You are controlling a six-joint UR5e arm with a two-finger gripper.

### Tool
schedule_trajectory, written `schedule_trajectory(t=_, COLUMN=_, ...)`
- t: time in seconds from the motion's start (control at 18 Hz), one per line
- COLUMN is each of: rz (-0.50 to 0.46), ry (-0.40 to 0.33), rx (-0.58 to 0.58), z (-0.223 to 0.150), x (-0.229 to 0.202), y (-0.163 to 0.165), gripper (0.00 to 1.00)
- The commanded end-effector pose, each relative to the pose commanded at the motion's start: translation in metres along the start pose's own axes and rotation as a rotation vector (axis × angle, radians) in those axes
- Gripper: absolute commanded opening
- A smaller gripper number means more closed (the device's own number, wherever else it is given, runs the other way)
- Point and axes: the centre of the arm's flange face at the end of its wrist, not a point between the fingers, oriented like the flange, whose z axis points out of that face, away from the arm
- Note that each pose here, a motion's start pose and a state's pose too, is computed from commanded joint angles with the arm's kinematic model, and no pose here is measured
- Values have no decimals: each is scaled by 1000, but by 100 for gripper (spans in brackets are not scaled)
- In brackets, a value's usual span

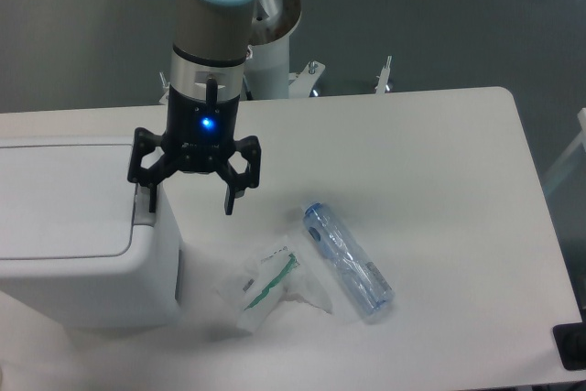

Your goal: Open the trash can

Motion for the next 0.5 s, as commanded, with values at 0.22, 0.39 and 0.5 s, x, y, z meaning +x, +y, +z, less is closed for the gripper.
schedule_trajectory(t=0.22, rz=2, ry=-1, rx=-3, z=2, x=0, y=1, gripper=100)
schedule_trajectory(t=0.39, rz=0, ry=0, rx=-8, z=4, x=0, y=2, gripper=100)
schedule_trajectory(t=0.5, rz=0, ry=0, rx=-8, z=4, x=0, y=2, gripper=100)
